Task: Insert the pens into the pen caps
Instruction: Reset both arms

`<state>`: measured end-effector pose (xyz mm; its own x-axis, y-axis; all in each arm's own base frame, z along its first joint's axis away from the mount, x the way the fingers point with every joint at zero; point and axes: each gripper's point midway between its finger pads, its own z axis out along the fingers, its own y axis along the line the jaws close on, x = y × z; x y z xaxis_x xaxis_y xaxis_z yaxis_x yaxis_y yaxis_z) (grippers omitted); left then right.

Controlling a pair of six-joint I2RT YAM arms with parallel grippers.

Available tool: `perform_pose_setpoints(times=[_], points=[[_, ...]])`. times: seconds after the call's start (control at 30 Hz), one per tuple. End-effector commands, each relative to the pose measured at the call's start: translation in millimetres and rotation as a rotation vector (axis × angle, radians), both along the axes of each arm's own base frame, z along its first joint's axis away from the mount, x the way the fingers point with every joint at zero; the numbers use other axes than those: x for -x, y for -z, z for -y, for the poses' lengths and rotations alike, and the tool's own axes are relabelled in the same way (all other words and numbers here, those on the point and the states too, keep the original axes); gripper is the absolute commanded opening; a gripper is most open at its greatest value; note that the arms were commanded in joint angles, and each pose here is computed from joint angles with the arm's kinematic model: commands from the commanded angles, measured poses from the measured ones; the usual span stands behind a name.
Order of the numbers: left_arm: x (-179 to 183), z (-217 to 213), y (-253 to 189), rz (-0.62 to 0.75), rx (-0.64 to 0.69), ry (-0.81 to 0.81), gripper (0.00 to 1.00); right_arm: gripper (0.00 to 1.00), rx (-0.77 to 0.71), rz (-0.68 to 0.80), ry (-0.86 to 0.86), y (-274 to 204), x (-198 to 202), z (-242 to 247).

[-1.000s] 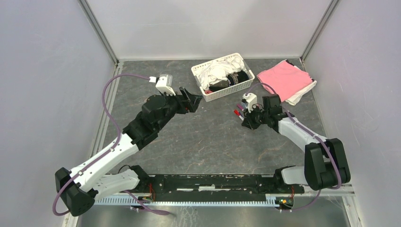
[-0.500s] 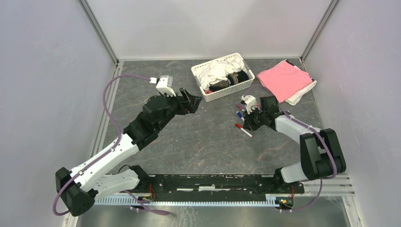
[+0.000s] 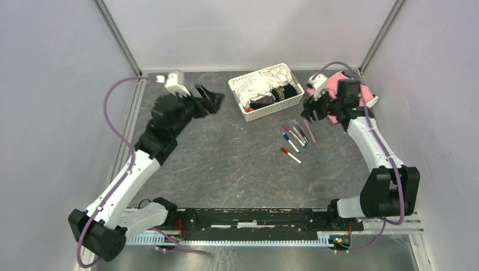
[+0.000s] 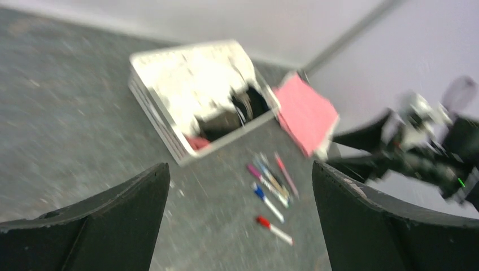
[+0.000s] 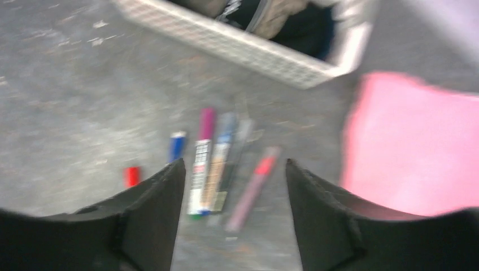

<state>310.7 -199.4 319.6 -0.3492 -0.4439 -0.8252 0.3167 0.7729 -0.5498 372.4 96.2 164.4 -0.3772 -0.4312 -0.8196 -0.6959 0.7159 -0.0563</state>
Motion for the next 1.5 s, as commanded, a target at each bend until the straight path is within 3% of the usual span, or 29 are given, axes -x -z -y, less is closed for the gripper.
perform_pose_setpoints(times=[0.0, 0.03, 0.07, 0.33, 0.6, 1.03, 1.47], points=[[-25.8, -22.7, -60.8, 0.076, 0.037, 0.029, 1.00, 0.88, 0.056, 0.271, 0.126, -94.4, -32.3, 56.7], [-31.5, -28.0, -65.4, 0.077, 0.019, 0.013, 1.00, 0.97, 0.067, 0.317, 0.177, -112.3, -36.9, 70.5], [-36.2, -33.6, -71.4, 0.084, 0.003, -0.004, 1.00, 0.98, 0.070, 0.352, 0.217, -127.6, -39.5, 81.7], [-48.3, -71.5, -97.6, 0.103, -0.025, -0.095, 1.00, 0.98, -0.040, 0.475, 0.420, -219.6, -26.1, 124.3], [-30.7, -77.6, -126.3, 0.148, 0.002, -0.088, 1.00, 0.98, -0.142, 0.557, 0.375, -266.8, 4.7, 101.5], [-4.5, -79.2, -139.4, 0.165, 0.025, -0.072, 1.00, 0.98, -0.250, 0.539, 0.488, -270.2, 31.4, 101.4], [6.4, -73.5, -147.0, 0.183, 0.046, -0.030, 1.00, 0.98, -0.309, 0.528, 0.428, -264.0, 42.5, 85.2]])
